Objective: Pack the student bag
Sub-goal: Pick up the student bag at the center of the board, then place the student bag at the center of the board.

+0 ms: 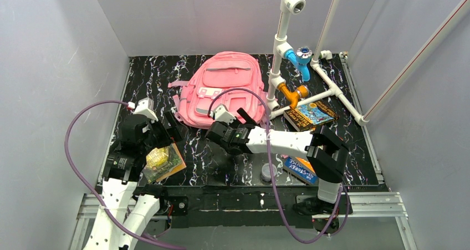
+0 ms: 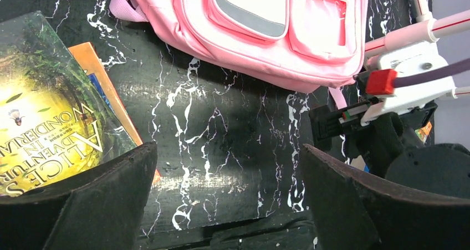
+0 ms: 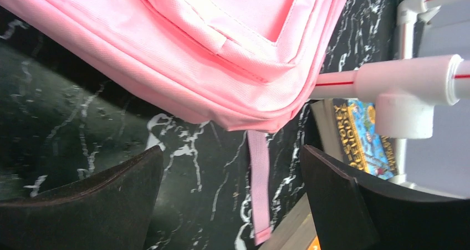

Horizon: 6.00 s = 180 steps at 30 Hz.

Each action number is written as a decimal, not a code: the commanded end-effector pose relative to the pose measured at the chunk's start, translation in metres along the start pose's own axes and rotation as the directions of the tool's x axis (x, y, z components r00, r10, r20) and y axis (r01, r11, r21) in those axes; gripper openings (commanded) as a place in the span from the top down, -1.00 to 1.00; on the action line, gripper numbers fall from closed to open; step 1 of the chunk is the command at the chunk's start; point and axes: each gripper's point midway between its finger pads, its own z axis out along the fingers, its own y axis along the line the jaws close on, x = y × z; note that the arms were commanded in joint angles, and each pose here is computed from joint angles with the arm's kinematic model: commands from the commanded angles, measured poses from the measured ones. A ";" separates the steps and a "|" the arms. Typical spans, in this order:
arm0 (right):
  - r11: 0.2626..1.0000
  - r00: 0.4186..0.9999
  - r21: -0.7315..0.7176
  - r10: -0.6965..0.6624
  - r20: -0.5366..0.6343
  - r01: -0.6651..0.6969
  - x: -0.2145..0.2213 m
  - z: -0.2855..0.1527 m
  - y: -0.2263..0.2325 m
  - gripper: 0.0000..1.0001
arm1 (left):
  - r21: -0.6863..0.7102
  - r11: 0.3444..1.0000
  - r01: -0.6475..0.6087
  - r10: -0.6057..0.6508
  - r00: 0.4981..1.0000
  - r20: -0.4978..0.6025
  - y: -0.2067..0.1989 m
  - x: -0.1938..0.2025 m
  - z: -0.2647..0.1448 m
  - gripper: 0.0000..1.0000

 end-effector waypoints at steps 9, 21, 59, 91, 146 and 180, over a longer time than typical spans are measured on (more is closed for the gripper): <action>0.997 0.995 -0.079 0.021 0.097 -0.014 -0.053 0.049 0.033 -0.10 | 0.049 0.998 -0.027 0.029 0.999 -0.042 -0.005 0.014 -0.010 -0.99; 0.702 0.920 -0.680 0.377 0.104 -0.211 -0.187 -0.011 0.139 -0.89 | -0.083 0.992 -0.091 0.098 0.992 0.084 0.017 -0.008 -0.036 -0.99; 0.627 0.636 -0.172 0.772 0.004 -0.760 -0.159 0.208 0.019 -0.86 | 0.088 0.995 -0.039 0.046 0.996 -0.079 -0.007 0.023 0.003 -0.99; 0.873 0.579 -0.377 0.488 0.653 -0.310 -0.279 -0.054 -0.067 0.97 | 0.057 0.982 0.178 -0.181 0.982 0.048 -0.050 -0.079 0.005 -0.99; 0.838 0.742 -0.539 0.413 0.528 -0.083 -0.148 -0.189 -0.026 -0.97 | 0.187 0.744 -0.642 0.538 0.741 0.401 -0.177 -0.238 0.100 1.00; 0.644 0.743 -0.632 0.651 0.157 -0.431 -0.094 -0.170 -0.014 -0.69 | 0.078 0.455 -0.887 0.787 0.442 0.432 -0.044 -0.009 0.026 1.00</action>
